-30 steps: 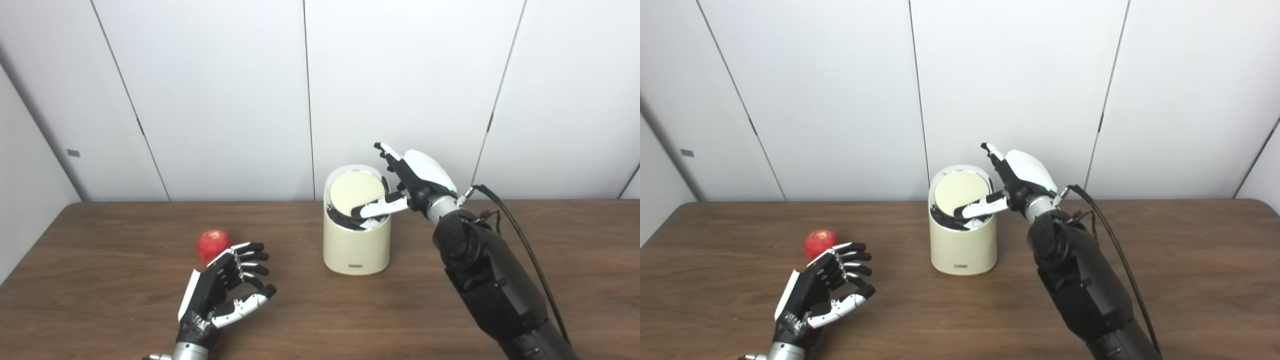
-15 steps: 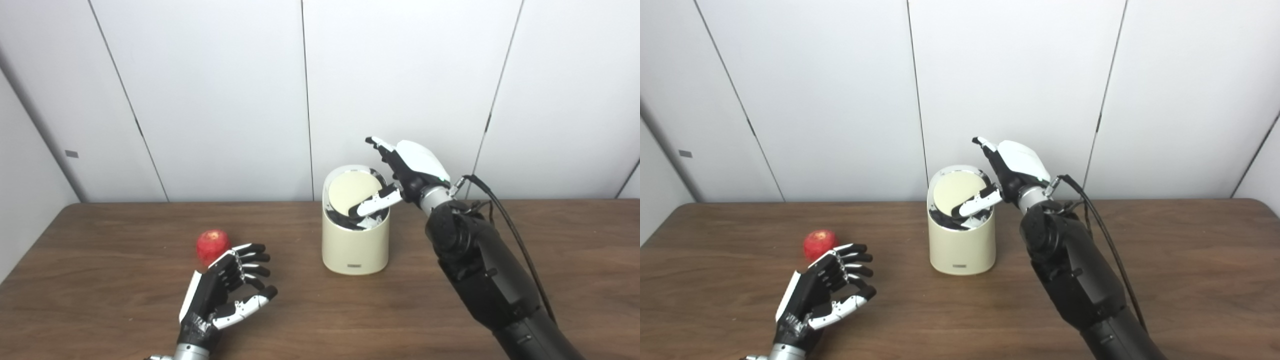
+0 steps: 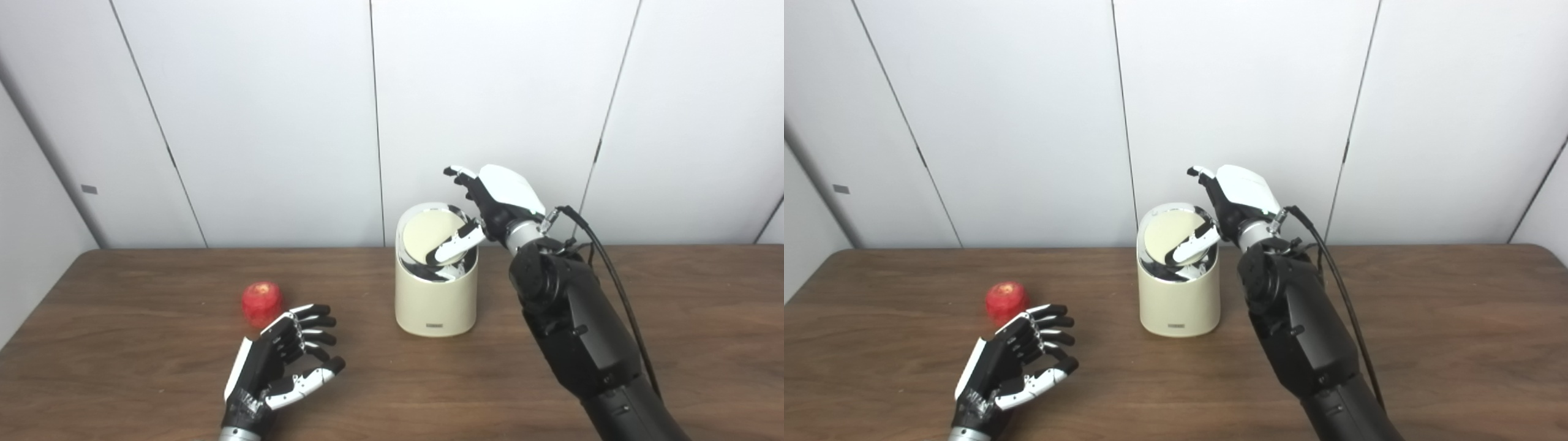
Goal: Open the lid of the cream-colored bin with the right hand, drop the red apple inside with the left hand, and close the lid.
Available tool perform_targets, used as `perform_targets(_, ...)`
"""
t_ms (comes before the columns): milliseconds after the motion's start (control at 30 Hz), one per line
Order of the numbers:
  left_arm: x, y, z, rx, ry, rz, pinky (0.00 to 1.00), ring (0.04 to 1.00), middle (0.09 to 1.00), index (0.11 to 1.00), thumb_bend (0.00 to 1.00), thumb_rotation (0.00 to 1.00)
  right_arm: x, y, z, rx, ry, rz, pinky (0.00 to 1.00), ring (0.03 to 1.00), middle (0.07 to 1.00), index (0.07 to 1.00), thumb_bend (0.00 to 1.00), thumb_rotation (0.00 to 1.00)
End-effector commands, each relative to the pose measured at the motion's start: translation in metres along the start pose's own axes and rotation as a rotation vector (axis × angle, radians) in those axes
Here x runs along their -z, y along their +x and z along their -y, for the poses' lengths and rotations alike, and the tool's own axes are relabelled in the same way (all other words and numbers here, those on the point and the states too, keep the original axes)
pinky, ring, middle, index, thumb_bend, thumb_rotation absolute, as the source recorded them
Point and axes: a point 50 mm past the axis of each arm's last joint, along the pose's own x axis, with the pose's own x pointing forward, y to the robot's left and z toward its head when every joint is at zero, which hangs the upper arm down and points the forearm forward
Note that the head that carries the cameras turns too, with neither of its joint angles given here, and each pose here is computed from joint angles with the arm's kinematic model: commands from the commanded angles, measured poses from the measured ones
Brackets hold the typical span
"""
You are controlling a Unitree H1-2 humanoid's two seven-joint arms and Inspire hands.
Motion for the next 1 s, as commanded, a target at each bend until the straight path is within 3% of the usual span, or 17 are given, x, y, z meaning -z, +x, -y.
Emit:
perform_targets(0, 0.005, -0.007, 0.003, -0.006, -0.018, -0.011, 0.48, 0.597, 0.685, 0.730, 0.66, 0.04, 0.018, -0.001, -0.003, 0.009, -0.059, -0.054, 0.57, 0.781, 0.856, 0.863, 0.79, 0.20)
perform_targets(400, 0.006, -0.005, 0.005, -0.005, -0.023, -0.015, 0.47, 0.597, 0.682, 0.726, 0.67, 0.06, 0.019, -0.014, 0.019, 0.040, 0.050, 0.009, 0.64, 0.815, 0.864, 0.863, 0.76, 0.19)
perform_targets(600, 0.006, -0.005, 0.004, -0.006, -0.022, -0.014, 0.47, 0.600, 0.684, 0.729, 0.67, 0.06, 0.023, -0.031, 0.042, 0.123, 0.121, 0.052, 0.60, 0.785, 0.874, 0.850, 0.76, 0.21)
perform_targets(800, 0.006, -0.005, 0.005, -0.005, -0.024, -0.016, 0.48, 0.600, 0.682, 0.726, 0.66, 0.04, 0.037, -0.046, 0.050, 0.190, 0.159, 0.089, 0.54, 0.727, 0.845, 0.828, 0.77, 0.21)
perform_targets(967, 0.007, -0.005, 0.005, -0.001, -0.014, -0.012, 0.48, 0.601, 0.686, 0.729, 0.66, 0.04, 0.059, -0.067, 0.045, 0.226, 0.304, 0.120, 0.62, 0.758, 0.819, 0.817, 0.78, 0.15)
